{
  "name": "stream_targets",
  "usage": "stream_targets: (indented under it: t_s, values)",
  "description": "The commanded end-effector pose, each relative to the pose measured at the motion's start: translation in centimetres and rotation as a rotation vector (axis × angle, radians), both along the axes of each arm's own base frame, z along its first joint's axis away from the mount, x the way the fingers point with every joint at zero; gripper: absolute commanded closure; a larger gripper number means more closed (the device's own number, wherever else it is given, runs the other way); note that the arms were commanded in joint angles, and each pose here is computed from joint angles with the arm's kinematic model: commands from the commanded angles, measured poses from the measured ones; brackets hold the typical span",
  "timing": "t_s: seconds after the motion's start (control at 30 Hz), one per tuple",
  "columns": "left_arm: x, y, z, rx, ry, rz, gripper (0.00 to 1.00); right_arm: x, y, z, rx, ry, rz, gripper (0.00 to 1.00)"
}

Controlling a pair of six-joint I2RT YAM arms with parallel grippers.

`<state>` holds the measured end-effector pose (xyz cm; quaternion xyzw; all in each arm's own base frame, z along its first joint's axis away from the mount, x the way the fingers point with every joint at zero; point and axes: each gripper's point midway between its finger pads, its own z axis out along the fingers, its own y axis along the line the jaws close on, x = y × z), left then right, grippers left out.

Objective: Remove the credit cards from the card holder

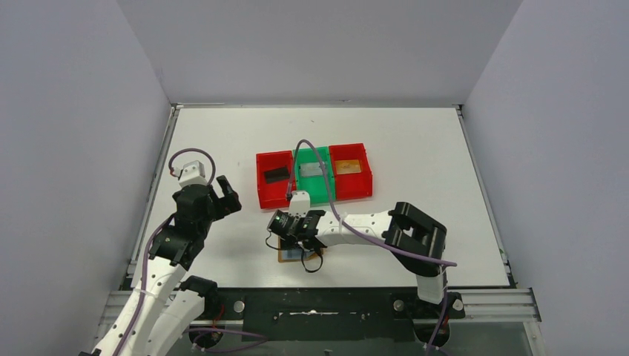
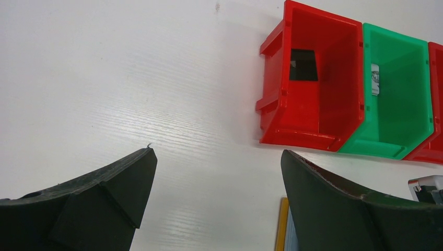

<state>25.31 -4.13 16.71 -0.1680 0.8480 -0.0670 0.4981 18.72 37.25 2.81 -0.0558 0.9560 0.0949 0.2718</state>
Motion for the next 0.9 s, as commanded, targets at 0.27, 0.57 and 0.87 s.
stream_targets:
  t_s: [0.27, 0.57, 0.87]
  values:
    - [0.8, -0.1, 1.4, -0.007, -0.055, -0.010, 0.08, 0.5, 0.2, 0.5, -0.014, -0.053, -0.016, 0.83]
    - [0.9, -2.5, 1.3, -0.049, -0.047, -0.142, 0.08, 1.1, 2.4, 3.4, 0.364, -0.022, 0.009, 0.83]
    - [-2.0, -11.1, 0.8, -0.379, 0.034, -0.526, 0.19, 1.3, 1.9, 3.4, 0.686, 0.028, -0.053, 0.80]
